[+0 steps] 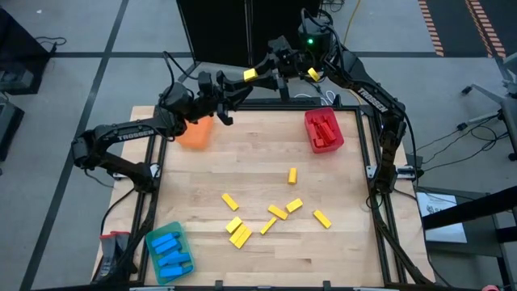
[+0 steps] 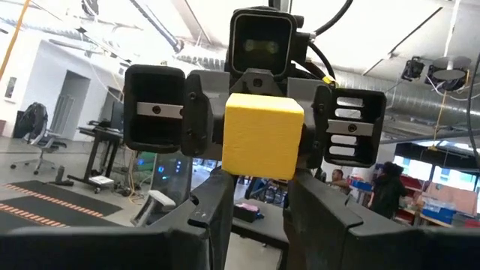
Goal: Sort blocks
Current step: Put the yellow block into the orange transparent bin
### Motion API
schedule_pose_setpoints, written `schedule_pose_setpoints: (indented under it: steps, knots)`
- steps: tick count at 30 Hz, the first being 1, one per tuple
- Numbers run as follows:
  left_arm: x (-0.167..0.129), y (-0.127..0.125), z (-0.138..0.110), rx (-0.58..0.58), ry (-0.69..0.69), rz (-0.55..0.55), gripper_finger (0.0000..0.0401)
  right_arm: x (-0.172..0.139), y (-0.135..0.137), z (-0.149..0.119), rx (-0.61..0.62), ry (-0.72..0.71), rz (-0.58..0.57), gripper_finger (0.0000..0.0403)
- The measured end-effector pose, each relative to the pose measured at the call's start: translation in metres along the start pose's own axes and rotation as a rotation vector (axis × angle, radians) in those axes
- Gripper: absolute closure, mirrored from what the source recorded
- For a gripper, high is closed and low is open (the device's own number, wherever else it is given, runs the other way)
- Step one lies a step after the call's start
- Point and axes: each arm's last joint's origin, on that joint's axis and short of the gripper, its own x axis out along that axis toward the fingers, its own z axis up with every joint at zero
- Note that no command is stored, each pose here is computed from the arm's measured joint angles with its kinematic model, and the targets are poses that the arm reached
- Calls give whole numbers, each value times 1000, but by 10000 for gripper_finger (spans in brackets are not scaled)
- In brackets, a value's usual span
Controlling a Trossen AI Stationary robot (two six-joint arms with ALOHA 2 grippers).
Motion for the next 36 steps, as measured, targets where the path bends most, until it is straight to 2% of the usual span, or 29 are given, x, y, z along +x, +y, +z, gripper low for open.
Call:
schedule_pose_setpoints:
  steps: [15, 36]
  knots:
    - [0, -1, 3, -3, -39, -6, 273, 0, 0, -1, -7, 7, 3, 289]
    - [0, 0, 1, -8, -18, 2, 273, 0, 0, -5, -18, 48, 1, 289]
